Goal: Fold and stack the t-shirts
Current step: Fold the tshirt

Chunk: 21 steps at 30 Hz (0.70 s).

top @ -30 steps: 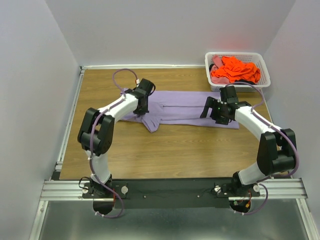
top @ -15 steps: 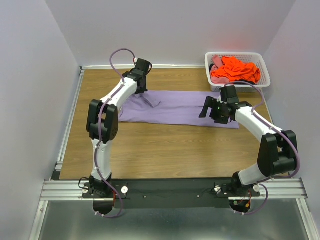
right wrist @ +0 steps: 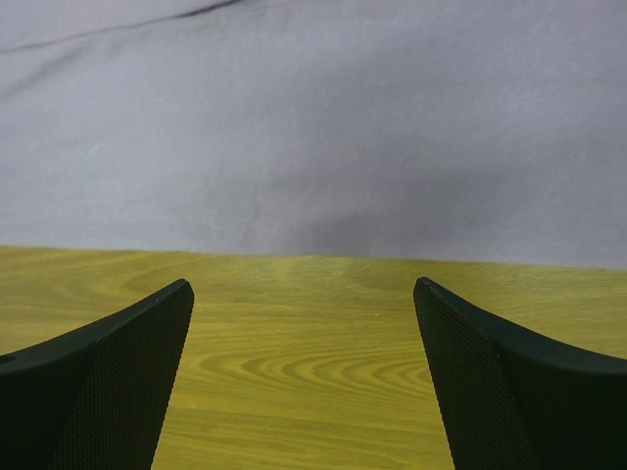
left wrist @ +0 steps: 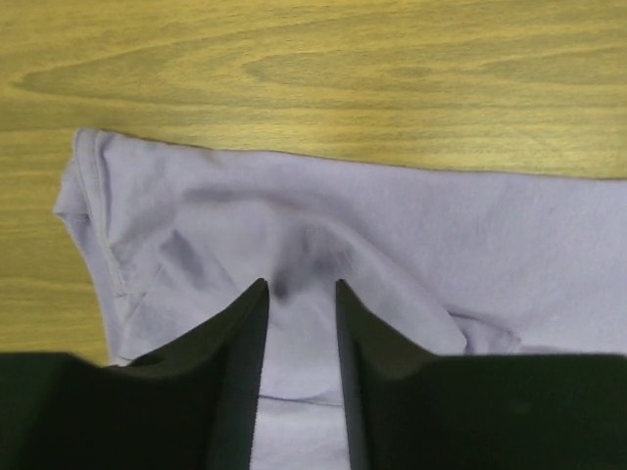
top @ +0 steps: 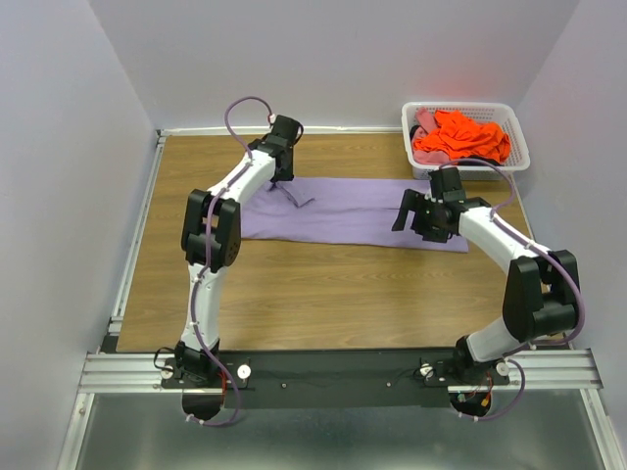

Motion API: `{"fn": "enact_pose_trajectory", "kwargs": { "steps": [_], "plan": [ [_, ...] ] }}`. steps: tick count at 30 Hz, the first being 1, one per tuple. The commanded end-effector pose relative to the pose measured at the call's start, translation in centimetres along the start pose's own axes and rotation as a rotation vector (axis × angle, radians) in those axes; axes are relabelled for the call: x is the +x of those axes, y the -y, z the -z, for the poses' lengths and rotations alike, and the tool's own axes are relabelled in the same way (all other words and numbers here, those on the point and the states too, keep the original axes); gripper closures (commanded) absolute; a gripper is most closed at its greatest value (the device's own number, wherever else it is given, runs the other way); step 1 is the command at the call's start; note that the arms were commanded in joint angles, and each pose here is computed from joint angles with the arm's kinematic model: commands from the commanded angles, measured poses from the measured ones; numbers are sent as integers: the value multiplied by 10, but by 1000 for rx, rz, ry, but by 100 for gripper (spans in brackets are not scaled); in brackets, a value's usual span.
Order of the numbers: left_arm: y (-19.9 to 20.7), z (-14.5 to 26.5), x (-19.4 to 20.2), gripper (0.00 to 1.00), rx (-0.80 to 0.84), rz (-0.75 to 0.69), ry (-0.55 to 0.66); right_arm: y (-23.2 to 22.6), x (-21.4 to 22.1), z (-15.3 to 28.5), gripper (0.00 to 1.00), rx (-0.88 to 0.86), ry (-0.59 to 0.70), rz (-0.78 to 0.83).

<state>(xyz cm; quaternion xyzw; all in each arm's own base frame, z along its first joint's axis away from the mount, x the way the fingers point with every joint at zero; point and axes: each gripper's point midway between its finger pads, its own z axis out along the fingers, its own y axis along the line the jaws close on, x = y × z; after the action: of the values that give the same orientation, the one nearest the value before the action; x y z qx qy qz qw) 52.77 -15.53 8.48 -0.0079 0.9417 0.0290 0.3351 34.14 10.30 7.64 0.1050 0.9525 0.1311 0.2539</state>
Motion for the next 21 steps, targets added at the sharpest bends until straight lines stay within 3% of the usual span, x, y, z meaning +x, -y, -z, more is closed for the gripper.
{"fn": "enact_pose_trajectory", "kwargs": {
  "steps": [1,4,10,13,14,16,21],
  "plan": [
    [-5,10,-29,49,-4,36,76,13,-21,2,1,104,84,4],
    [-10,26,-43,40,19,69,114,28,-26,3,0,173,116,-21],
    [-25,80,-52,43,54,125,178,66,-35,6,5,217,136,-172],
    [-40,93,-25,51,71,162,160,85,-40,7,14,174,149,-274],
    [-46,85,-1,52,62,170,116,89,-37,6,16,153,140,-310],
    [-62,93,8,52,63,204,120,103,-41,5,21,132,155,-373],
    [-74,73,60,58,79,217,25,112,-40,-5,36,84,148,-460]
  ]
}}
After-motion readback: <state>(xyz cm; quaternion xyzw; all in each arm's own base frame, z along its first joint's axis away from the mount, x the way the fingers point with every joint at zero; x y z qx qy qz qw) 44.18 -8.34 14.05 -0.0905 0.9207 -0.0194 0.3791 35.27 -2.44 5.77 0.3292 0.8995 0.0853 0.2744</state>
